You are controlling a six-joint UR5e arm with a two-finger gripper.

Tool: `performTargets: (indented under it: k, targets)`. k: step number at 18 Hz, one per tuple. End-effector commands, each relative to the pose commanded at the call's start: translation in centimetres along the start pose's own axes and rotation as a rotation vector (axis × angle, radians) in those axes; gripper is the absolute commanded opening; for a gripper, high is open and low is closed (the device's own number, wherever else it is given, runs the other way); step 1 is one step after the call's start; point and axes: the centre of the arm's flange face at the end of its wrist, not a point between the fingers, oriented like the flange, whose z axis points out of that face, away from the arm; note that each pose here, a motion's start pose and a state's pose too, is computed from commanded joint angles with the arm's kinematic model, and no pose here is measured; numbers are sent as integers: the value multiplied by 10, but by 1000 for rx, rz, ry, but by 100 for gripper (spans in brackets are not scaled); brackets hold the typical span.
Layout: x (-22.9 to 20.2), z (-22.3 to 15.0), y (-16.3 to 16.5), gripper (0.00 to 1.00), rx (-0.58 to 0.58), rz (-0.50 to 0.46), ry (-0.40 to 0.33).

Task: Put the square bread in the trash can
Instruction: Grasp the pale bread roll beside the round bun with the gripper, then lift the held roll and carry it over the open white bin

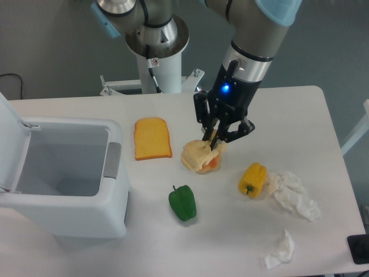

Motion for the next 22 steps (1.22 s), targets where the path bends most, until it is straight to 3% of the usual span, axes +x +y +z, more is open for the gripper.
performTargets:
  k: [12,22]
  targets:
    - [7,-9,-8,26,29,-38,-8]
    - [11,-13,-17,26,98,-159,13]
